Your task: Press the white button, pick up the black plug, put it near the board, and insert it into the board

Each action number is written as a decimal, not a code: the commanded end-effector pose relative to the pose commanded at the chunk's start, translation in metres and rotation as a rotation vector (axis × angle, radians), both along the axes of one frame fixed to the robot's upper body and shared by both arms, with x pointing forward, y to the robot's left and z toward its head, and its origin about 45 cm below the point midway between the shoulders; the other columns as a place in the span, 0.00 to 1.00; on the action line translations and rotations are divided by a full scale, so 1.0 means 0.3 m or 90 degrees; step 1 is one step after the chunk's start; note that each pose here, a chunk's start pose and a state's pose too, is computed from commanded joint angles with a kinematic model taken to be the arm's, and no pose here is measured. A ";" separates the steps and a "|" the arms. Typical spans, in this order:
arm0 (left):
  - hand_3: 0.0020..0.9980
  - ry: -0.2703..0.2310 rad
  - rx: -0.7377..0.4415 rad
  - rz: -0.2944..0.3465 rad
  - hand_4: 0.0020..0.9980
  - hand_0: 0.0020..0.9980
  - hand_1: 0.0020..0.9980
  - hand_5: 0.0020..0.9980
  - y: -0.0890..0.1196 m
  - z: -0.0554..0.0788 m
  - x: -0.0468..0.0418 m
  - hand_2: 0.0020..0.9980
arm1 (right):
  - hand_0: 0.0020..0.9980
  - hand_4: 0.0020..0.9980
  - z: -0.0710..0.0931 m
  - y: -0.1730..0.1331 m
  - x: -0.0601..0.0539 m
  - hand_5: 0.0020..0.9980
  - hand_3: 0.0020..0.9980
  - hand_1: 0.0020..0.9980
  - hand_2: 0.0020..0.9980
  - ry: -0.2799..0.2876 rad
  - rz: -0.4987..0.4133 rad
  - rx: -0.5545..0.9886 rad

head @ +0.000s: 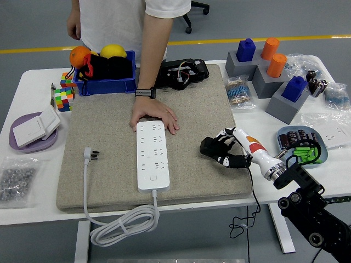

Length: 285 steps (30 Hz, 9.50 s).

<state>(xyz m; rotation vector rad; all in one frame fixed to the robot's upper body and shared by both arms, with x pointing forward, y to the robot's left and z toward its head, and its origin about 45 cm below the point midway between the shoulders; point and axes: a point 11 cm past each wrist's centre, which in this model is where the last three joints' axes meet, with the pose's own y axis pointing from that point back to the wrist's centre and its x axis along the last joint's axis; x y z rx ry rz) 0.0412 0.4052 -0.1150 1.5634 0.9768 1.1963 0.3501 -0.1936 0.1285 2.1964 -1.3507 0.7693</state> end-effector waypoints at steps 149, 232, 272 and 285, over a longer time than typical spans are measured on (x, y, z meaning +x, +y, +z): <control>0.76 -0.002 0.016 -0.010 0.51 0.78 0.73 0.49 0.036 0.017 0.037 0.69 | 0.37 0.82 0.216 0.478 0.022 0.00 0.52 0.43 0.44 -0.082 0.318 -0.259; 0.76 0.003 0.025 0.004 0.51 0.78 0.73 0.47 0.059 0.023 0.021 0.68 | 0.40 0.84 0.249 0.572 -0.021 0.00 0.53 0.42 0.44 -0.091 0.330 -0.372; 0.76 0.007 0.023 0.001 0.50 0.78 0.73 0.48 0.045 0.017 0.014 0.68 | 0.34 0.85 0.212 0.482 0.001 0.00 0.54 0.42 0.44 -0.044 0.294 -0.368; 0.76 0.005 0.021 0.005 0.50 0.78 0.73 0.48 0.043 0.017 0.014 0.68 | 0.34 0.85 0.209 0.481 -0.004 0.00 0.54 0.42 0.44 -0.040 0.293 -0.366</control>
